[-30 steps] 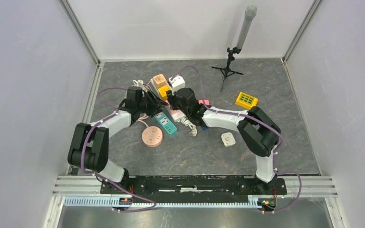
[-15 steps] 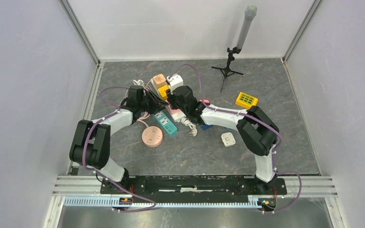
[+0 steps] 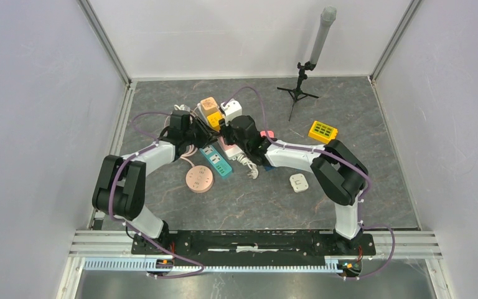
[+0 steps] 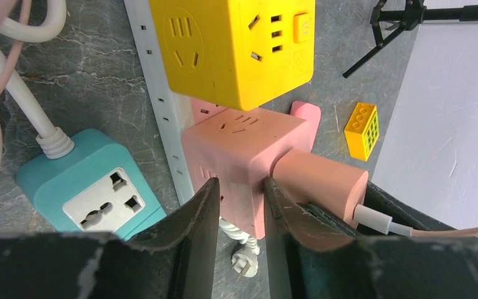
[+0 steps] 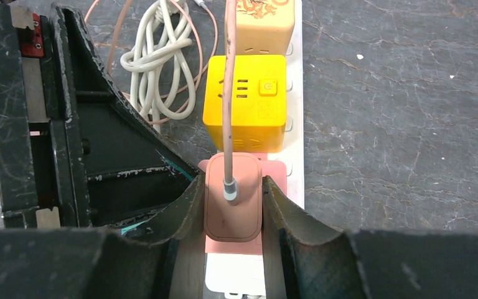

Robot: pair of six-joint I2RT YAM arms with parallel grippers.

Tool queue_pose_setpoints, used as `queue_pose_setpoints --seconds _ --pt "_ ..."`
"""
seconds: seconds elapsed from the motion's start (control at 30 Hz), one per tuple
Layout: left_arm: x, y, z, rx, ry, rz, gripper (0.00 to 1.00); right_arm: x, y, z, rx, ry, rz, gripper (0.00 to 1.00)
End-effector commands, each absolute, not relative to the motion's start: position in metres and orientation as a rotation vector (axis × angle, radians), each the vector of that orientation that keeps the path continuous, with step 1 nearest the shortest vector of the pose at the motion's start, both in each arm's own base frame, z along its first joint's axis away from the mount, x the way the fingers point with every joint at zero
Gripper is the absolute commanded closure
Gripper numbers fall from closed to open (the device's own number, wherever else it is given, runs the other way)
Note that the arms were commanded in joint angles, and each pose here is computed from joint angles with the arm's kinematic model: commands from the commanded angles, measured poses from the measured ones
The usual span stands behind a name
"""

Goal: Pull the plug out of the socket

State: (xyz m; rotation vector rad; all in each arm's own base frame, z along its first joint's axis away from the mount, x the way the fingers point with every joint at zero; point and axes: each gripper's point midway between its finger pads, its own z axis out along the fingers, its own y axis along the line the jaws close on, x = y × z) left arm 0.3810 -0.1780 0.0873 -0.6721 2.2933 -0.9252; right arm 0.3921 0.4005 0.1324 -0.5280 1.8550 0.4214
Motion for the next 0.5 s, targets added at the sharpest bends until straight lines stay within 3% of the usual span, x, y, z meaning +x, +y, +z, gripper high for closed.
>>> queue_pose_setpoints --seconds 0.0,0.47 --pt "0.333 -0.137 0.002 -0.818 2.56 -0.546 0.64 0.394 0.409 0.238 -0.418 1.575 0.551 1.0" --pt "0.319 -0.131 -0.016 -0.816 2.617 -0.486 0.69 0.391 0.405 0.265 -0.363 1.542 0.611 1.0"
